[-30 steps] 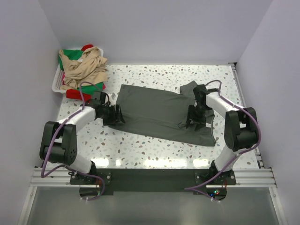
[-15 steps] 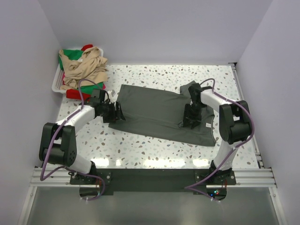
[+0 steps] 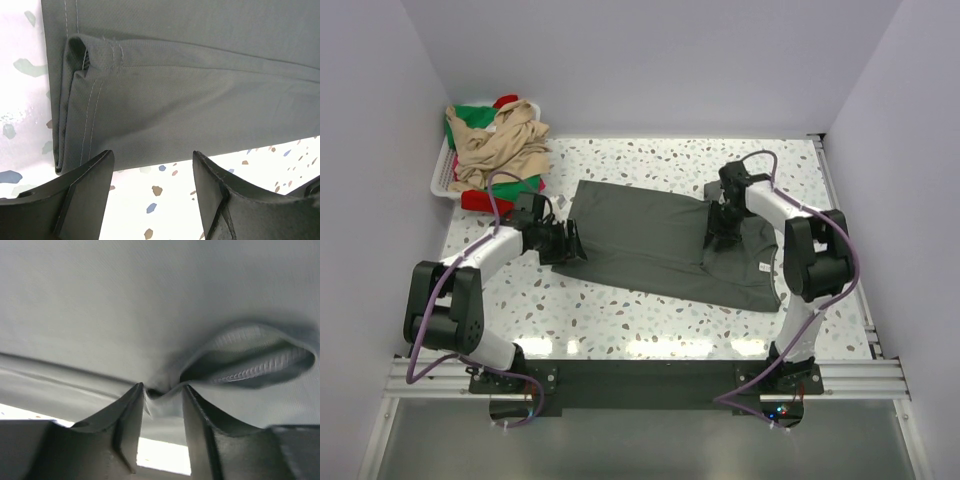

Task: Fold and stack the t-shirts
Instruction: Fold the tshirt

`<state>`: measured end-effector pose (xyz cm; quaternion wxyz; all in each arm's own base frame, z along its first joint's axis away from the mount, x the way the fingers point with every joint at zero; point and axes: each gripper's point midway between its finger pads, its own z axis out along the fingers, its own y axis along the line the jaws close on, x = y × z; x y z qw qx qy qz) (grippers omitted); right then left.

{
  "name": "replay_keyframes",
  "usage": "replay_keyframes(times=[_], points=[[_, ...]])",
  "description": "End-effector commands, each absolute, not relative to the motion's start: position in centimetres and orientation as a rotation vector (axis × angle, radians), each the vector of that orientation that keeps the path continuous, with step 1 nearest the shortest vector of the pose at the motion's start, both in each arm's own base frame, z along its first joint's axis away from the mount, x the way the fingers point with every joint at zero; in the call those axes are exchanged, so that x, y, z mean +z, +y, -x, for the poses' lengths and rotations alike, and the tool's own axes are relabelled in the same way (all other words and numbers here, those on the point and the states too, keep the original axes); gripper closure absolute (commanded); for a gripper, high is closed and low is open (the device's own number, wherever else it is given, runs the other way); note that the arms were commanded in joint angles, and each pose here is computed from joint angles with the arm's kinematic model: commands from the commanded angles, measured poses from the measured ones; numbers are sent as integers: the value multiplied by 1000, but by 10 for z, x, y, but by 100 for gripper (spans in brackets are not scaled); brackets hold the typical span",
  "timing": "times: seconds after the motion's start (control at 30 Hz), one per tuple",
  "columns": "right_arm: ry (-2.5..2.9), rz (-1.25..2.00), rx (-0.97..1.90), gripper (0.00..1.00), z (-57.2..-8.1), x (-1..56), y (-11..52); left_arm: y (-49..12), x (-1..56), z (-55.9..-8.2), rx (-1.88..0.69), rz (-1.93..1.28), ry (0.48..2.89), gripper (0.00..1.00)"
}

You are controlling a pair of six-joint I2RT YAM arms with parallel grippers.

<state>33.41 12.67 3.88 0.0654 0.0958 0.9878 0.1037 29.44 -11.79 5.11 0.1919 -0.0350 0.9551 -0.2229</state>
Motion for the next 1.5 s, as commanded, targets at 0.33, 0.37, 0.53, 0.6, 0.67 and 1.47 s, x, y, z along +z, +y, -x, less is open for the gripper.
replay_keyframes(times=[0.33, 0.37, 0.53, 0.6, 0.67, 1.47], points=[[2907, -129, 504, 73, -358, 55, 166, -114, 43, -294, -596, 65, 2681, 31], [2894, -134, 509, 73, -360, 60, 166, -114, 43, -294, -598, 64, 2679, 31], [2804, -130, 510, 61, -371, 96, 167, -115, 46, -301, -598, 57, 2661, 31], [2754, -128, 497, 58, -378, 117, 165, -115, 50, -305, -598, 47, 2648, 31], [2746, -146, 466, 52, -377, 128, 161, -116, 58, -312, -597, 36, 2617, 31], [2883, -401, 261, 43, -302, 54, 104, -136, 91, -376, -723, 38, 2389, 31]])
